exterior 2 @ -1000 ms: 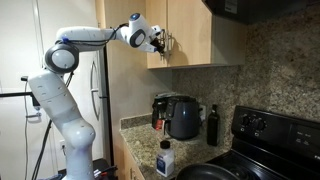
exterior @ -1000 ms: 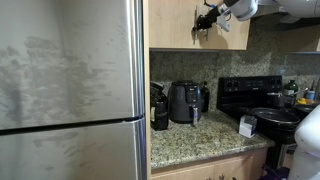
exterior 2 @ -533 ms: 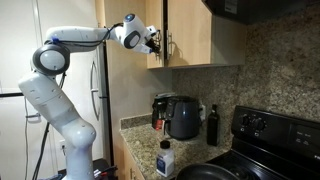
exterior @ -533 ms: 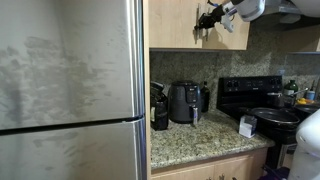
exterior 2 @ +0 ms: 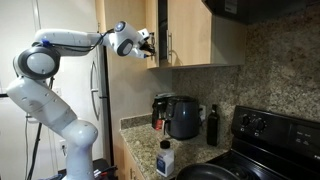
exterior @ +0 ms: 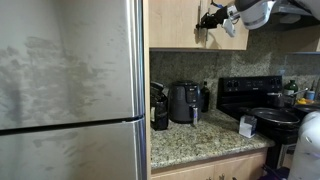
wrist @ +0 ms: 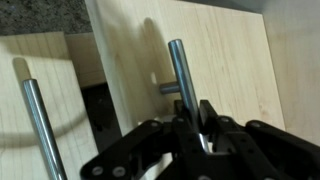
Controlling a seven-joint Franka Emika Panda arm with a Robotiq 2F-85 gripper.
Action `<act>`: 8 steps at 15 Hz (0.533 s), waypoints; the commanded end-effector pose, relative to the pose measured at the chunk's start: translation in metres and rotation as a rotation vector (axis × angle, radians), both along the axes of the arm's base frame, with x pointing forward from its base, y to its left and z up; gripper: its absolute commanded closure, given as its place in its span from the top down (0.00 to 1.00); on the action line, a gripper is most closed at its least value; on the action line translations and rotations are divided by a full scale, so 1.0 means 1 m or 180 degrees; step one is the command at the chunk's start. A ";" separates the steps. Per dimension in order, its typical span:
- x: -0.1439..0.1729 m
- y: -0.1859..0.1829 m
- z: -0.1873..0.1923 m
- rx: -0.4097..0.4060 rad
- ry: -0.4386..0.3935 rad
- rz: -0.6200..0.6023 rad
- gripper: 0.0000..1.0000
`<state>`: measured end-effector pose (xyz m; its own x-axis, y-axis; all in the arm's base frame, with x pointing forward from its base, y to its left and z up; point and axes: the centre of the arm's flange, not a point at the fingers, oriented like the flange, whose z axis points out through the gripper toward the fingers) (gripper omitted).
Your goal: Open the left door of the cabinet.
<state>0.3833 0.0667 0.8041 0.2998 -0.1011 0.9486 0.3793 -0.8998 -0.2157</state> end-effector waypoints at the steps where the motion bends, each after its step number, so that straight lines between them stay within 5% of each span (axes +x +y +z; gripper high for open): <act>1: -0.042 0.057 -0.040 0.0251 0.0076 0.0402 0.05; 3: -0.042 0.053 -0.040 0.0313 0.0040 0.0386 0.05; 4: -0.028 0.011 -0.012 0.0123 -0.0200 0.0042 0.05; 5: -0.031 0.009 -0.012 0.0084 -0.0236 0.0042 0.20; 7: -0.027 0.008 -0.011 0.0057 -0.0236 0.0016 0.20; 8: -0.026 0.007 -0.011 0.0057 -0.0233 0.0011 0.05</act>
